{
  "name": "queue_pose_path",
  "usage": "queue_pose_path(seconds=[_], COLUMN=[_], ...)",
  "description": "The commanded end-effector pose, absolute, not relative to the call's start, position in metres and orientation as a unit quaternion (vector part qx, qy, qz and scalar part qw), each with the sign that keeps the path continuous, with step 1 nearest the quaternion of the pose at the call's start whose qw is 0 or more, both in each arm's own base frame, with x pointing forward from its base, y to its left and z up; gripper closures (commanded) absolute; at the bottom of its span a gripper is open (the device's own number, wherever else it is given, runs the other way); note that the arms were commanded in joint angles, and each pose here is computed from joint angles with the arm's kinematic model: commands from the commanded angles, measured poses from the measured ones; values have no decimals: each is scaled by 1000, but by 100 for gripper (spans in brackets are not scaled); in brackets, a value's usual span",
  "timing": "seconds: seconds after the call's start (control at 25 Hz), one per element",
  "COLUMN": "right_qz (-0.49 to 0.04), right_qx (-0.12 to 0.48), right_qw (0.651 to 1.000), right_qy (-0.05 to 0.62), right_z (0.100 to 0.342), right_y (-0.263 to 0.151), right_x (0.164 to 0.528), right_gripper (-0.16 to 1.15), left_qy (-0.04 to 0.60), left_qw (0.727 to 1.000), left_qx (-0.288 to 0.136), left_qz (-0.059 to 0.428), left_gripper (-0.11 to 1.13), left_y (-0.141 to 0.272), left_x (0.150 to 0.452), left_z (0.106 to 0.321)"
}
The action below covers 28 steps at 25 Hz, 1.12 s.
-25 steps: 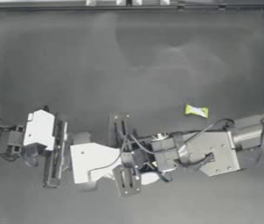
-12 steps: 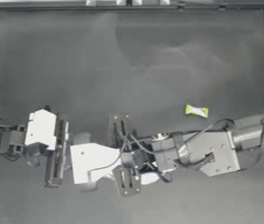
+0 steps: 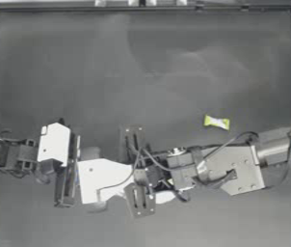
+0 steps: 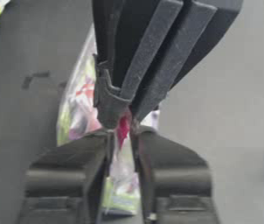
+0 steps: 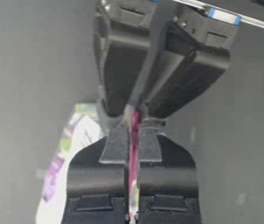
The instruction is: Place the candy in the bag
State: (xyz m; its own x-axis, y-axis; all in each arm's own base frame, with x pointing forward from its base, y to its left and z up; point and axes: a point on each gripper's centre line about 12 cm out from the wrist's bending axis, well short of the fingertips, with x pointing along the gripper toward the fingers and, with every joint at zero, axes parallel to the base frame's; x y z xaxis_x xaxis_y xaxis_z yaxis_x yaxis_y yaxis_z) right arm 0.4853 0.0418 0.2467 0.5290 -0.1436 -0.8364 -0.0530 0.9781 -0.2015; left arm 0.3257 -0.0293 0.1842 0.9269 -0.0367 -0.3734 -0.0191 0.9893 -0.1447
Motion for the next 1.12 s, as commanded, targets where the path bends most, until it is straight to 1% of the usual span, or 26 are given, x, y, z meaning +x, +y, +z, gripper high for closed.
queue_pose_path(seconds=[0.04, 0.16, 0.36, 0.44, 0.56, 0.64, 0.76, 1.12], right_qz=[-27, -26, -27, -27, -28, -27, -27, -38], right_qx=[-100, -101, -100, -100, -100, -98, -98, -88], right_qw=[882, 881, 880, 880, 878, 878, 875, 868], right_qy=[460, 462, 463, 464, 468, 469, 473, 488], right_z=[271, 270, 269, 269, 267, 266, 265, 256], right_y=[42, 42, 42, 42, 41, 42, 42, 40], right_x=[482, 482, 482, 481, 480, 480, 479, 471], right_gripper=[91, 91, 91, 91, 91, 91, 91, 91], left_qy=[164, 162, 159, 156, 154, 152, 146, 144], left_qw=[984, 984, 985, 985, 986, 986, 988, 988], left_qx=[-73, -71, -69, -69, -67, -57, -45, -42], left_qz=[-8, -11, -16, -17, -20, -26, -33, -34], left_gripper=[54, 59, 63, 71, 89, 98, 97, 97], left_y=[-30, -31, -33, -34, -35, -37, -40, -40], left_x=[327, 326, 325, 324, 323, 323, 322, 321], left_z=[202, 204, 206, 207, 209, 210, 214, 215])
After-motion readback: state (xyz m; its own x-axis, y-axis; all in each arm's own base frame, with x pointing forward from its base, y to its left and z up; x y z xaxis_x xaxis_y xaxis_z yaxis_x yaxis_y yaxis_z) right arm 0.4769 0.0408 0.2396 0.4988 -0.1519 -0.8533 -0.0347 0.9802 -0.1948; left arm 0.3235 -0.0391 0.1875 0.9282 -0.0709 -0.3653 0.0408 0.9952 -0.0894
